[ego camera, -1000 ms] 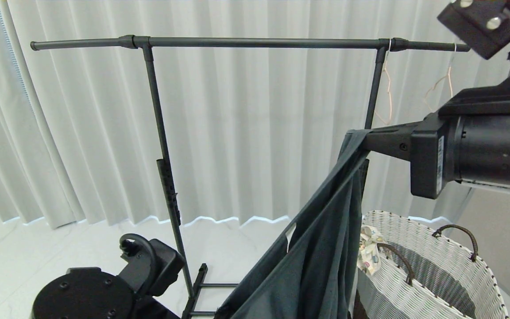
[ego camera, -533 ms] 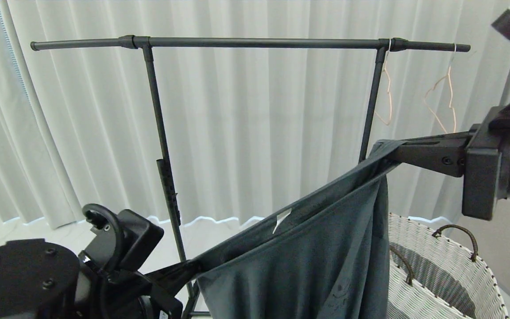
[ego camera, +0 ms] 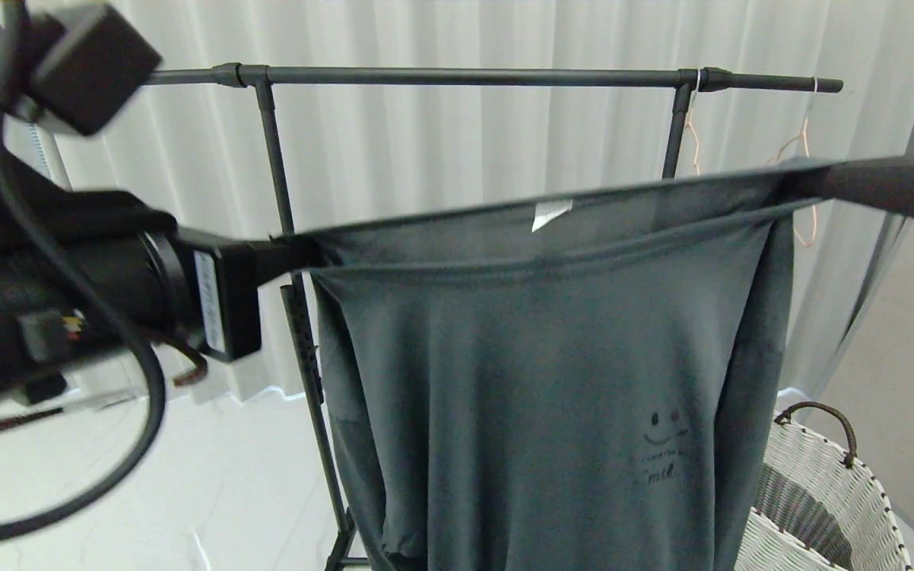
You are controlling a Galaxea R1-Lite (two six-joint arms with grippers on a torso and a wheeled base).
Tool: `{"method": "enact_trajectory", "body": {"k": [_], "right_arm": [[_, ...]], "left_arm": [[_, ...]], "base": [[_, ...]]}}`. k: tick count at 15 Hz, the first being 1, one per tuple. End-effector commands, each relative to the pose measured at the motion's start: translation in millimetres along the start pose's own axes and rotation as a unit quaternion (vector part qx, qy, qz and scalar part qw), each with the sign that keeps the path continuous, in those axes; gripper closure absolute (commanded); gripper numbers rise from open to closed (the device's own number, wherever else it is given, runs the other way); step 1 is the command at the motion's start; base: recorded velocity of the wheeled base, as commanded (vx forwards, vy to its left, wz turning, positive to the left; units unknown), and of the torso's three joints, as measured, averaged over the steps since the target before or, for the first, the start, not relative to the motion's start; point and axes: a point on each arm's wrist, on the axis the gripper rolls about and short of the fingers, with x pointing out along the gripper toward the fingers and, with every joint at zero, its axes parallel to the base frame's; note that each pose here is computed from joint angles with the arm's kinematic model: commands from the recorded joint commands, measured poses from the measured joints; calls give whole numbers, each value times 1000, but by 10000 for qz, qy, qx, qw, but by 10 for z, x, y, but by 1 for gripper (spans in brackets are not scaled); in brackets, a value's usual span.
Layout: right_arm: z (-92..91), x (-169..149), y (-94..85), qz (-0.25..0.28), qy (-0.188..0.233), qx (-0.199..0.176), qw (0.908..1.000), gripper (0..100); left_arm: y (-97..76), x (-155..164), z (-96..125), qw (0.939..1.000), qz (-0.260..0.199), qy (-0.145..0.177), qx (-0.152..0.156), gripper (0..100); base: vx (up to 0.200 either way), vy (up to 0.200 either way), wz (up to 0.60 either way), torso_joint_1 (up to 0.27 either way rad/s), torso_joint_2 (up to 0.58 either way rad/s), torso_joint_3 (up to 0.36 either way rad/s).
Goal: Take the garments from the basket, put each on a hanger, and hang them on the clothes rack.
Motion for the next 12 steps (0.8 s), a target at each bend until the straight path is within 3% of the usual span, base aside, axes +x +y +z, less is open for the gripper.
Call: {"method": "enact_trajectory", "body": {"k": [1,3,5,8,10,12], "right_arm": [[224,-80,-129,-139,-422,27,9990,100],[375,-164,-204,-324,-722,-25,9969,100],[430,-282,-221,-374,-866,-24,9955,100],[401,-457,-210,-207,-662,-129,9975,100],[382,-650,-197,144,-482,-152,9986,100],[324,-858,-176,618,-290,-159,9975,100]], "left_arm": [[92,-263,593,9999,-95,-86,-30,100],[67,-392,837,9995,-252,-199,-11,100],[-19,-421,922,9983,-499,-315,18,100],[-143,-370,920,9966,-765,-288,139,100],[-197,-234,1012,9943,-733,-685,366,100],[-259,-67,1065,9928,-702,-919,317,100]], "base": [[0,0,0,0,0,0],[0,0,0,0,0,0],[0,0,0,0,0,0],[0,0,0,0,0,0],[0,0,0,0,0,0],[0,0,0,0,0,0]]}}
